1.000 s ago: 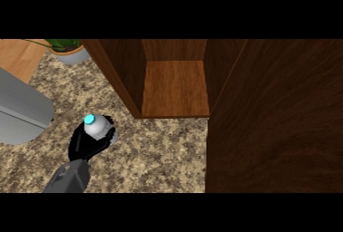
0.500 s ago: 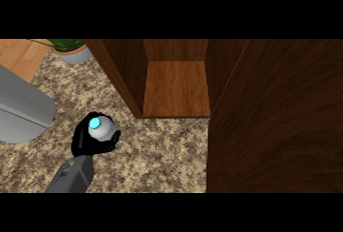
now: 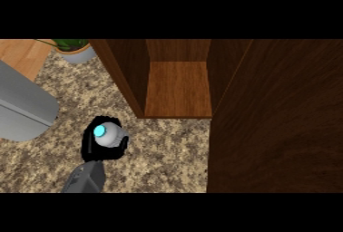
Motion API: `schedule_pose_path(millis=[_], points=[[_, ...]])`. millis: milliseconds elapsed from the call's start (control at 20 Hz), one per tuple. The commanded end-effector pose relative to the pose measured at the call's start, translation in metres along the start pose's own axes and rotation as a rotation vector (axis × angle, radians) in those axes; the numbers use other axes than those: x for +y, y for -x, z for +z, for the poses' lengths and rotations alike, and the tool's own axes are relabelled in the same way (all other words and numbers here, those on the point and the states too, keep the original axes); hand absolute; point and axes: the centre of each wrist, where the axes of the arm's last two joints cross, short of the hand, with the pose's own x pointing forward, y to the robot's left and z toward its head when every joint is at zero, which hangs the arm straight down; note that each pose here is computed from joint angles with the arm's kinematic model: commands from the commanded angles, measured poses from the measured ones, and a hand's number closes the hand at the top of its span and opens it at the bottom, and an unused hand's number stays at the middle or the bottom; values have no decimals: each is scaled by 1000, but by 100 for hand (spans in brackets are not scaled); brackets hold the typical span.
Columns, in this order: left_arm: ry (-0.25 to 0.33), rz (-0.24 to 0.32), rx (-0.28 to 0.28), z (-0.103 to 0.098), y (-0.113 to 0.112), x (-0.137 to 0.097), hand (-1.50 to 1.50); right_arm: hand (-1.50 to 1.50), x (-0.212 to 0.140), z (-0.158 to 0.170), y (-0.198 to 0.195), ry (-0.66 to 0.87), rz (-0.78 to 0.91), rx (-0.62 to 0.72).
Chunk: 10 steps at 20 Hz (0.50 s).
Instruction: Pick up the bottled water, place it into the cabinet and close the cabinet
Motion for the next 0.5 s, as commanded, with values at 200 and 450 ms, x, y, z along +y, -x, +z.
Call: schedule_pose_path(millis=[200, 450], points=[[135, 36, -7, -24, -30, -54, 150, -150, 5, -12, -28, -4, 8, -76], [196, 54, -32, -23, -54, -102, 150, -150, -3, -12, -23, -10, -4, -79]])
